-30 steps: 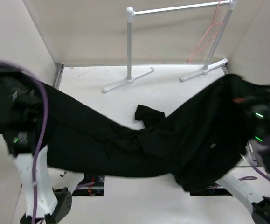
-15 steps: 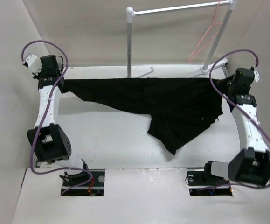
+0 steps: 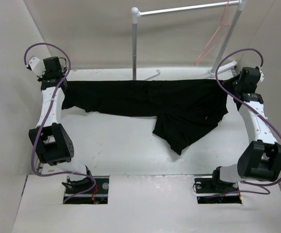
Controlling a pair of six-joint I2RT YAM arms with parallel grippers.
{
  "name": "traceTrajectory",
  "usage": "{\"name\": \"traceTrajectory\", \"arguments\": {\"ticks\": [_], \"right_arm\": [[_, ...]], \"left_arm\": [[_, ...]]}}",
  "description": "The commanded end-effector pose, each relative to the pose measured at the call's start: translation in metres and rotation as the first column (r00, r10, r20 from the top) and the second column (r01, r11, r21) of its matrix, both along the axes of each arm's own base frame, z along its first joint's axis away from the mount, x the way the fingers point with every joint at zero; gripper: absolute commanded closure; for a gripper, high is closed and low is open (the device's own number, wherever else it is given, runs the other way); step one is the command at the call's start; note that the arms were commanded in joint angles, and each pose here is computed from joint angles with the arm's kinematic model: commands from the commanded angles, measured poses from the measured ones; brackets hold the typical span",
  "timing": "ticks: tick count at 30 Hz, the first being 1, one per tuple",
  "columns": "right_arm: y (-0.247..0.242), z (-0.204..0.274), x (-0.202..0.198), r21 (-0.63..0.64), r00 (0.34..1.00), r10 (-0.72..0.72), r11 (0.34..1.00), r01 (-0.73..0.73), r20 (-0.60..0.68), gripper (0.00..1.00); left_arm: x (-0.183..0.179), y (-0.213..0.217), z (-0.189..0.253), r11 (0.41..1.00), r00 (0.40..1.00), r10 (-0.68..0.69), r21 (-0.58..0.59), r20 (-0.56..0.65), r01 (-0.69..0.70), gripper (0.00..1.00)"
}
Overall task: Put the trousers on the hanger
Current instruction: Flatten out the trousers at the center of the board.
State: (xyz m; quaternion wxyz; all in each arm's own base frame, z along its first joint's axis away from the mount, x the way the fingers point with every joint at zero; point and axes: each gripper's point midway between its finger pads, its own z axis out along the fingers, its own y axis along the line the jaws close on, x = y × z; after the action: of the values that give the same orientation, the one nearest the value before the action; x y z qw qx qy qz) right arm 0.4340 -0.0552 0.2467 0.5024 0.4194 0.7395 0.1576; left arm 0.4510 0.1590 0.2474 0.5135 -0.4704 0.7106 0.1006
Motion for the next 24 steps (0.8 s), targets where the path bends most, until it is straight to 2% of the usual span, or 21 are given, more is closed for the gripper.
{"name": "traceTrajectory", "arguments": {"ticks": [1, 7, 11, 12, 13, 14, 15, 16, 17, 18, 20, 22, 24], "right_arm": [[0.000, 0.055, 0.010, -0.033, 0.989, 0.007, 0.999, -0.003, 0.146, 0.95], [-0.012, 0.054, 0.025, -0.039, 0.991, -0.006, 0.999, 0.011, 0.137, 0.94], [-0.029, 0.049, 0.046, -0.032, 0.992, -0.032, 0.999, 0.036, 0.123, 0.94], [-0.032, 0.048, 0.051, -0.030, 0.992, -0.041, 0.999, 0.045, 0.120, 0.94], [-0.035, 0.051, 0.057, -0.027, 0.991, -0.046, 0.998, 0.050, 0.127, 0.95], [-0.034, 0.055, 0.062, -0.025, 0.990, -0.044, 0.999, 0.048, 0.134, 0.95], [-0.034, 0.057, 0.066, -0.026, 0.990, -0.041, 0.999, 0.045, 0.138, 0.95], [-0.035, 0.061, 0.068, -0.028, 0.989, -0.045, 0.998, 0.050, 0.143, 0.95], [-0.037, 0.063, 0.069, -0.030, 0.989, -0.052, 0.998, 0.057, 0.141, 0.95], [-0.040, 0.065, 0.069, -0.039, 0.989, -0.062, 0.997, 0.068, 0.136, 0.95], [-0.045, 0.060, 0.068, -0.052, 0.989, -0.086, 0.994, 0.092, 0.117, 0.95], [-0.044, 0.054, 0.068, -0.048, 0.991, -0.083, 0.995, 0.088, 0.108, 0.95], [-0.041, 0.052, 0.068, -0.049, 0.992, -0.074, 0.996, 0.079, 0.103, 0.95]], "left_arm": [[0.007, 0.000, 0.035, 1.000, 0.993, -0.005, 0.002, 0.119, 0.005, 0.93], [0.025, 0.001, 0.043, 1.000, 0.984, -0.027, -0.009, 0.175, 0.029, 0.93], [0.057, 0.004, 0.052, 0.999, 0.977, -0.032, -0.013, 0.212, 0.036, 0.92], [0.068, 0.002, 0.055, 0.999, 0.973, -0.044, -0.014, 0.229, 0.048, 0.89], [0.080, -0.004, 0.060, 0.997, 0.966, -0.072, -0.014, 0.248, 0.078, 0.84], [0.091, -0.017, 0.066, 0.992, 0.956, -0.116, -0.012, 0.269, 0.124, 0.74], [0.098, -0.027, 0.071, 0.987, 0.946, -0.150, -0.013, 0.286, 0.160, 0.59], [0.099, -0.037, 0.076, 0.981, 0.939, -0.180, -0.013, 0.293, 0.192, 0.43], [0.094, -0.051, 0.078, 0.974, 0.934, -0.212, -0.014, 0.289, 0.226, 0.32], [0.083, -0.065, 0.075, 0.967, 0.933, -0.240, -0.018, 0.269, 0.254, 0.26], [0.051, -0.109, 0.054, 0.945, 0.926, -0.312, -0.035, 0.214, 0.327, 0.25], [0.009, -0.172, 0.017, 0.895, 0.891, -0.429, -0.068, 0.148, 0.441, 0.35], [-0.041, -0.239, -0.022, 0.826, 0.832, -0.546, -0.098, 0.097, 0.554, 0.48]]}}
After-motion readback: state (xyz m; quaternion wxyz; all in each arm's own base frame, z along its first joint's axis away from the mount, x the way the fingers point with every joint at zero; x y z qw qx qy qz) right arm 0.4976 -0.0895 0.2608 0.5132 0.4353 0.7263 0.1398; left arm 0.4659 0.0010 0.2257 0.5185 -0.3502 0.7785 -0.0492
